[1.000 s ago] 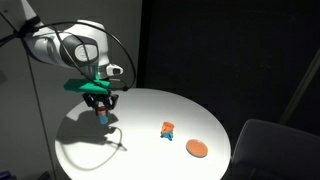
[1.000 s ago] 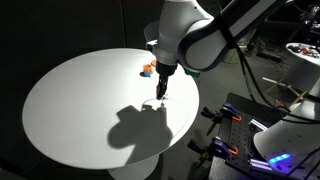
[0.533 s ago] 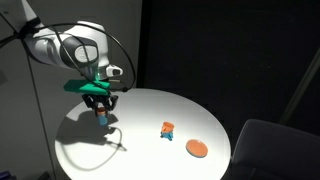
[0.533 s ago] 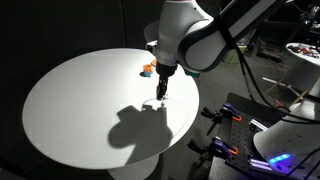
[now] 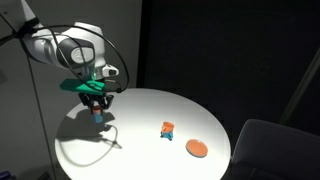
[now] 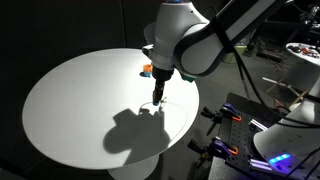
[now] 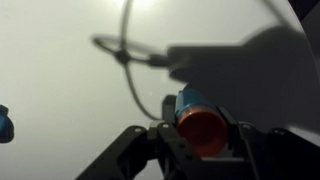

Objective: Pick up the stacked blue and orange cups and move them to the left side of the table

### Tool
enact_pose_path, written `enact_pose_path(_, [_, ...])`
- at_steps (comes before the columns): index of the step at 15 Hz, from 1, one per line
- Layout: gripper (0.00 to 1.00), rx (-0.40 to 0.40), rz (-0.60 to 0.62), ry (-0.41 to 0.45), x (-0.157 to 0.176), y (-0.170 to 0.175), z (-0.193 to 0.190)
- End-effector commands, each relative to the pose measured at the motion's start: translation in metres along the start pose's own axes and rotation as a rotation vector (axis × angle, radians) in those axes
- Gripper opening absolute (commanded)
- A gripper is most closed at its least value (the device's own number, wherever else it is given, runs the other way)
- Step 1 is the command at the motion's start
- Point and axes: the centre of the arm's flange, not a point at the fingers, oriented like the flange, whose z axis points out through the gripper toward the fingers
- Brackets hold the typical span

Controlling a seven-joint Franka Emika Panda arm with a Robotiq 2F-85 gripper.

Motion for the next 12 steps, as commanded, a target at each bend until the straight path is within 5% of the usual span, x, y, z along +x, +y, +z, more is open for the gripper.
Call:
enact_pose_path(1, [0.19, 0.025, 0.032, 0.022, 0.031, -0.026, 0.008])
enact_pose_path(12, [0.19, -0.019, 0.148, -0.047, 0.074, -0.058, 0.04])
